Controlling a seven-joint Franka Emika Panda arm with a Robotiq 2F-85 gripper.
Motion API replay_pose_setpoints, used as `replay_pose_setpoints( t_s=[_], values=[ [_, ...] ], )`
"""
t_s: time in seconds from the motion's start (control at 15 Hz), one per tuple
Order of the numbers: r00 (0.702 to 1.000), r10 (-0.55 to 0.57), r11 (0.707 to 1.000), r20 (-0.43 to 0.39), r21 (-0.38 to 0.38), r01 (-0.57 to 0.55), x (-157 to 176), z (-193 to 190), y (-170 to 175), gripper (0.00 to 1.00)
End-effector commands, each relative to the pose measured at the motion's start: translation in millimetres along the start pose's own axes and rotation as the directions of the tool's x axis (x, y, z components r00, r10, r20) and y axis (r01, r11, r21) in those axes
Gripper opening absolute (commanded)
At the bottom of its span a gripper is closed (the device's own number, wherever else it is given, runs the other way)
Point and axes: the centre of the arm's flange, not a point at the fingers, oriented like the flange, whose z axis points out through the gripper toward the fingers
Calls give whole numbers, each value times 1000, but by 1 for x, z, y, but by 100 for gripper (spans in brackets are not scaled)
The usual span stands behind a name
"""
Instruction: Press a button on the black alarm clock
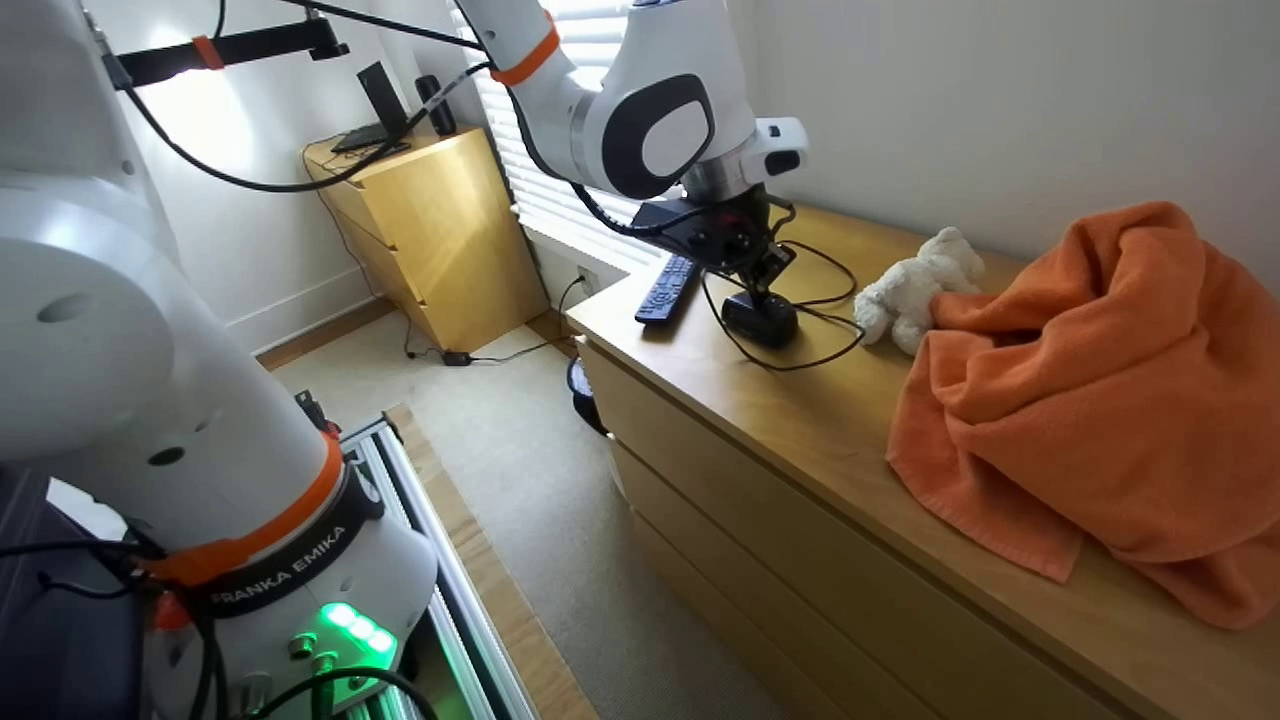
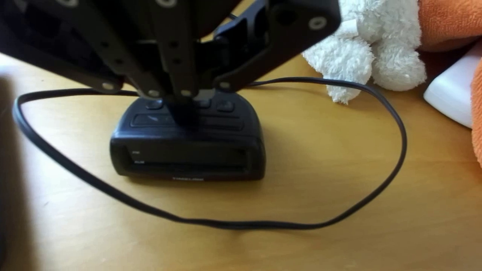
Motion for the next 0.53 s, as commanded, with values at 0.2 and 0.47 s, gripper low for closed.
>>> replay_pose_setpoints(
  t_s=[0.2, 0.47],
  values=[
    [999, -15, 999, 34, -39, 16, -18, 31, -7, 0],
    [999, -5, 999, 33, -43, 7, 1, 2, -5, 0]
  ],
)
